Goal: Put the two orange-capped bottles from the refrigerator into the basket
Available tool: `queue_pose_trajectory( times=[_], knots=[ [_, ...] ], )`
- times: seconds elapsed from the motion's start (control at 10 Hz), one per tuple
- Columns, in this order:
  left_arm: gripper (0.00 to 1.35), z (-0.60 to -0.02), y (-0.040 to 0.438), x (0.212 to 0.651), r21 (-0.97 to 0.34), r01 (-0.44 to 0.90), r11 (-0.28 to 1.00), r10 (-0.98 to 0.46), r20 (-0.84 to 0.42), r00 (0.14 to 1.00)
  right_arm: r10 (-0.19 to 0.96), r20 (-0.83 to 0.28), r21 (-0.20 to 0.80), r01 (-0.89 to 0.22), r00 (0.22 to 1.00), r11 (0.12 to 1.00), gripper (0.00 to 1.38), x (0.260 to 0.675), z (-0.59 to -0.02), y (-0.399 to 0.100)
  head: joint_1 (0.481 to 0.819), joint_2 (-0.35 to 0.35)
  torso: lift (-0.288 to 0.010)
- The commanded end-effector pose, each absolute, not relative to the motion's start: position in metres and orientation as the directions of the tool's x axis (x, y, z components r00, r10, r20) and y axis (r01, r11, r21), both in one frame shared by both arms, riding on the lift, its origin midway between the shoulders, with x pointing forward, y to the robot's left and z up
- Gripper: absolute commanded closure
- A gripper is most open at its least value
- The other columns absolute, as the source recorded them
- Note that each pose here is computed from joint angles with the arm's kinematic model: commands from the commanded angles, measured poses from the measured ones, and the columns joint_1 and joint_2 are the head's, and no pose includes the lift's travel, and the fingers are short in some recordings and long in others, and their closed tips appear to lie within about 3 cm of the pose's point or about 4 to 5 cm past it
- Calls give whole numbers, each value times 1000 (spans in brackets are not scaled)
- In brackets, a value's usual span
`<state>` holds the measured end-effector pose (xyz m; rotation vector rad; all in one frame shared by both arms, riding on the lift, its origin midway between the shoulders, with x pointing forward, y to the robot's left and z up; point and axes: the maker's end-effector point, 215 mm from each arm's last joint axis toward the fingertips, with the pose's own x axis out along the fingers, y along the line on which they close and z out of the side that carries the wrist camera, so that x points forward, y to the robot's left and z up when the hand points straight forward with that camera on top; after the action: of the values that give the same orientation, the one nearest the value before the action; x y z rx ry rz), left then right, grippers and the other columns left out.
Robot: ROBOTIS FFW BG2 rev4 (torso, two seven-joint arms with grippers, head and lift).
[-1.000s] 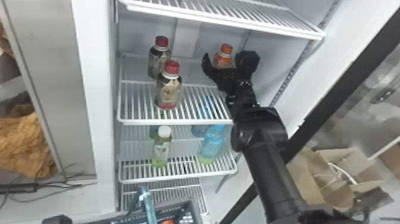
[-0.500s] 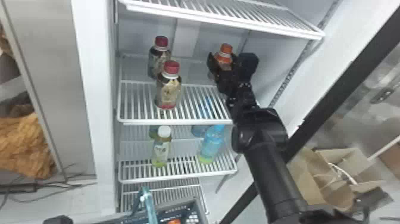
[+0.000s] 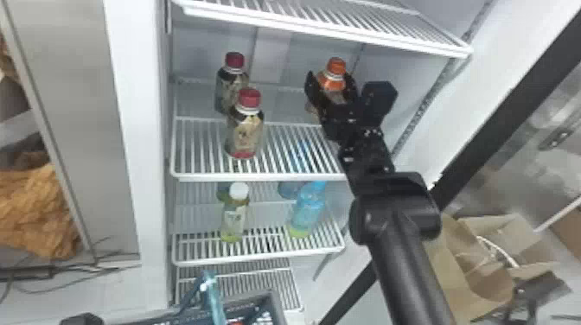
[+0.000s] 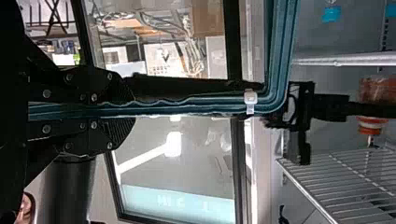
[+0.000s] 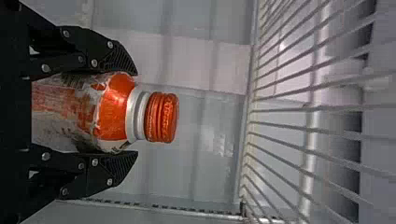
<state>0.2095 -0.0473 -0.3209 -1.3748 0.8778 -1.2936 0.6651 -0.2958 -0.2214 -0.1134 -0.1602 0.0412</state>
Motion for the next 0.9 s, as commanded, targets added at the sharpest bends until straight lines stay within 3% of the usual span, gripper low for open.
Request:
queue_pose_trajectory(
  times=[0.0, 0.4, 0.8],
  knots=[
    [1207, -321, -47, 209, -966, 124, -225, -956, 244, 164, 85, 133, -92, -73, 988, 993, 884, 633, -230, -282, 695, -350, -40],
    [1207, -321, -47, 210, -966, 130, -224, -956, 244, 166, 182, 134, -18, -181, 974, 983, 884, 546, -206, -243, 695, -350, -40],
    [1207, -320, -48, 210, -965, 129, -228, -955, 248, 164, 336, 24, 105, -336, 942, 936, 883, 436, -195, -178, 695, -350, -40]
  ],
)
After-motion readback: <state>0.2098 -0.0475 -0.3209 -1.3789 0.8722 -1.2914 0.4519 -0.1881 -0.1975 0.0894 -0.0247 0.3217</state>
